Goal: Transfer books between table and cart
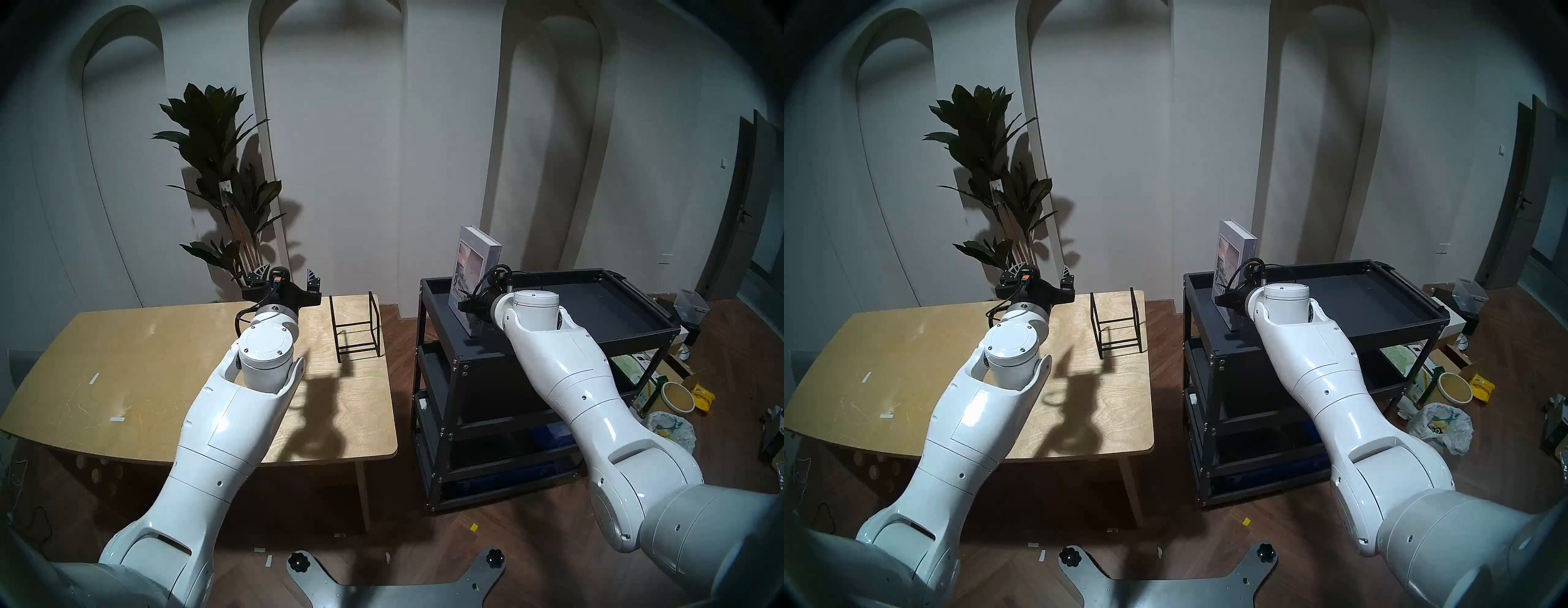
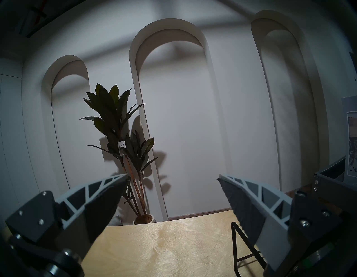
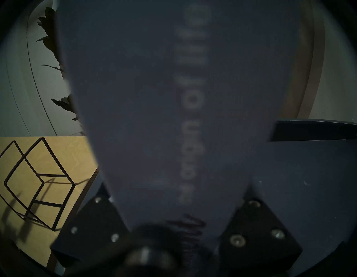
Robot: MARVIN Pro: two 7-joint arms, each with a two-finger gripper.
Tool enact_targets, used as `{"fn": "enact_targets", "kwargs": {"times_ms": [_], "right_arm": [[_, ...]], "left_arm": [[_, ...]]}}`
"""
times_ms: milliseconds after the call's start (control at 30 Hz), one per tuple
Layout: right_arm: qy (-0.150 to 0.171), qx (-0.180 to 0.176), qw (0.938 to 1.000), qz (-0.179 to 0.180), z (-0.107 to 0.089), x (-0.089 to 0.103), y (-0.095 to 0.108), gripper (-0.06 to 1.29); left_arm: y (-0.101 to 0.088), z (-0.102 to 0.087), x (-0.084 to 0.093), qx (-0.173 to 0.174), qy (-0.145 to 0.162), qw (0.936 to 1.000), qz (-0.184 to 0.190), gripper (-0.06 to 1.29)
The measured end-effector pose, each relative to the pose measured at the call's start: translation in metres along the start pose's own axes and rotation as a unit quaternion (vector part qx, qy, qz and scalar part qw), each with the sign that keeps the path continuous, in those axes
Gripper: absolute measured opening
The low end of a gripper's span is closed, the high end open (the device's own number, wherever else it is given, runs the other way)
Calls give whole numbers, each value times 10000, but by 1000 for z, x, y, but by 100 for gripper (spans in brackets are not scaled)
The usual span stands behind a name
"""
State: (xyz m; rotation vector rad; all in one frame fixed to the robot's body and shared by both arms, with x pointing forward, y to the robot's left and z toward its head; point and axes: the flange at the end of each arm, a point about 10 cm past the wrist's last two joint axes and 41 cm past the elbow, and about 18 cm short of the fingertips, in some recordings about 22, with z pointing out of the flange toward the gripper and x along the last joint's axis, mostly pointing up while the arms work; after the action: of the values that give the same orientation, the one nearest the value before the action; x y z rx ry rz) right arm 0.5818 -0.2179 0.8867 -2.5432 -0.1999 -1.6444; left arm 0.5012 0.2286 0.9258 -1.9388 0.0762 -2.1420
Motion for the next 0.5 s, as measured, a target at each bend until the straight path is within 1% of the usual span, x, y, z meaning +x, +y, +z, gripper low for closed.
{"fn": "enact_targets", "kwargs": {"times_ms": [233,500], "right_arm": [[25,-40,9999,-136,-1,-5,-3,42],[101,-95,9999,-101,-4,-8,-4,42]], "left_arm": [[0,0,0,14,-15,10000,-52,124],[1,0,0,1,-23,10000,-85,124]]}}
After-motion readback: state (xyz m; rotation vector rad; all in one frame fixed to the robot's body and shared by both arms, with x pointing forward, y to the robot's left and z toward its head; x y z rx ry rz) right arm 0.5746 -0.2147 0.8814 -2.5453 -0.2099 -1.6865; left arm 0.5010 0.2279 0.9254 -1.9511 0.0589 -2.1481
